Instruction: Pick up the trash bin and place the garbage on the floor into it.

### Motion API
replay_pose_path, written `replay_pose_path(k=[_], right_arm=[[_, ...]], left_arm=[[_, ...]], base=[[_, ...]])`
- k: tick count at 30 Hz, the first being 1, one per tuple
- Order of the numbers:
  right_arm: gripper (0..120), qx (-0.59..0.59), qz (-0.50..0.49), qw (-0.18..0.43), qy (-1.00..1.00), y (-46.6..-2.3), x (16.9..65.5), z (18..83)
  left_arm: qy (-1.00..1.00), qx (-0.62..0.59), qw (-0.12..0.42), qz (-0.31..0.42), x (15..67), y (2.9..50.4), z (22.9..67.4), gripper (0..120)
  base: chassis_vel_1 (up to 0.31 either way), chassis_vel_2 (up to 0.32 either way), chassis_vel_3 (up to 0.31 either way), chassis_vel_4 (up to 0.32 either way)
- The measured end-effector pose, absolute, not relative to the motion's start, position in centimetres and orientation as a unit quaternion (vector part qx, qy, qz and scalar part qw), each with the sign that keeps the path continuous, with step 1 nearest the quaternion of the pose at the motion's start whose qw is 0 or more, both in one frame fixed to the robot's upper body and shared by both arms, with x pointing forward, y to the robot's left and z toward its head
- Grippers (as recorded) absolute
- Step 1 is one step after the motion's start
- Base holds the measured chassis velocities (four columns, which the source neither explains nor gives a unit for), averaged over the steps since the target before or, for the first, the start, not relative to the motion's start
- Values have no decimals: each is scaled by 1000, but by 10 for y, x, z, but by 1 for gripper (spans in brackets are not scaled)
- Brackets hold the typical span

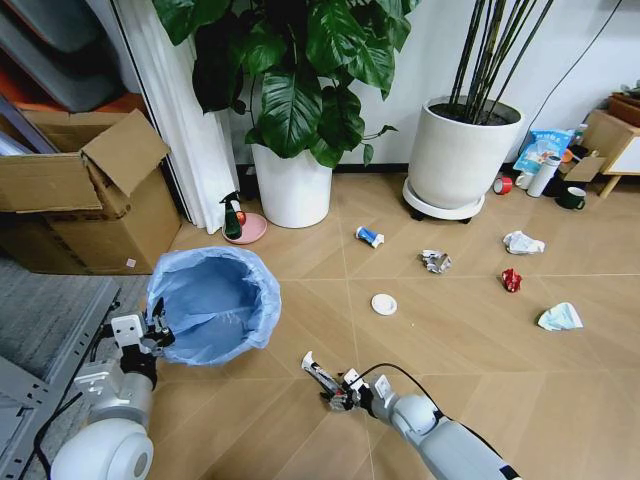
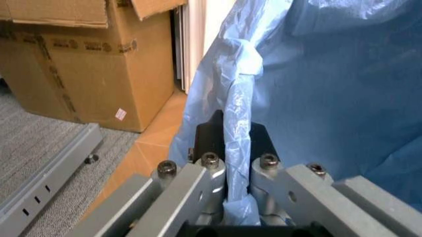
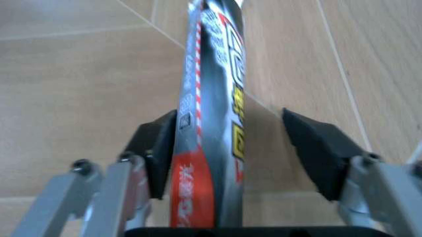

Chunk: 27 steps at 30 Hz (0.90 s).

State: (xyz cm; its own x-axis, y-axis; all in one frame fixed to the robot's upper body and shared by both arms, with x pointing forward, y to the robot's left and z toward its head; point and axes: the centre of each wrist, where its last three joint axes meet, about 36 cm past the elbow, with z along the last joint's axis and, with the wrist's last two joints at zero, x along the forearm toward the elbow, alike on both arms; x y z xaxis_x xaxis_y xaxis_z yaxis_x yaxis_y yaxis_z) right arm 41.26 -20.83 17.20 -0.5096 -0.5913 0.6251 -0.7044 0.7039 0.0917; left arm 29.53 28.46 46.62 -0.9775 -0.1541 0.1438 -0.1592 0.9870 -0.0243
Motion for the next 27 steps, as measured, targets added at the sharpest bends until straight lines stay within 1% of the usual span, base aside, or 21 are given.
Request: replay_pose_path(k=[2,3,6,7,11,12,14,15,17,20,26,27], right_arm=[[49,371,85,325,-866,-209,413,170],[49,371,85,325,-866,-209,413,170],[35,369,80,326,-866,-209,411,168],[35,369,80,326,-866,-209,411,168],[15,365,67,329,-868,-202,408,164],[15,365,67,329,-868,-202,408,164],[7,360,65,328,-871,-202,406,164],[7,360,65,328,-871,-202,406,164],[0,349,62,324,-877,-203,406,167],[0,341,56,315,-884,-204,407,173],[0,322,43,260,-909,-211,419,213],[0,322,43,260,-909,-211,419,213]], left_arm=[[-994,78,70,18,295,284,467,0],[-994,78,70,18,295,284,467,0],[-994,77,70,18,294,284,468,0],[-994,77,70,18,294,284,468,0],[-994,77,70,17,293,283,468,0],[-994,77,70,17,293,283,468,0],[-995,76,70,16,293,283,468,0],[-995,76,70,16,293,283,468,0],[-995,74,70,14,293,284,469,0],[-995,70,72,14,294,283,469,0],[-995,58,86,12,300,285,465,0],[-995,58,86,12,300,285,465,0]], base=[[0,0,0,0],[0,0,0,0],[0,0,0,0],[0,0,0,0],[0,0,0,0],[0,0,0,0],[0,0,0,0],[0,0,0,0],[0,0,0,0],[0,0,0,0],[0,0,0,0],[0,0,0,0]])
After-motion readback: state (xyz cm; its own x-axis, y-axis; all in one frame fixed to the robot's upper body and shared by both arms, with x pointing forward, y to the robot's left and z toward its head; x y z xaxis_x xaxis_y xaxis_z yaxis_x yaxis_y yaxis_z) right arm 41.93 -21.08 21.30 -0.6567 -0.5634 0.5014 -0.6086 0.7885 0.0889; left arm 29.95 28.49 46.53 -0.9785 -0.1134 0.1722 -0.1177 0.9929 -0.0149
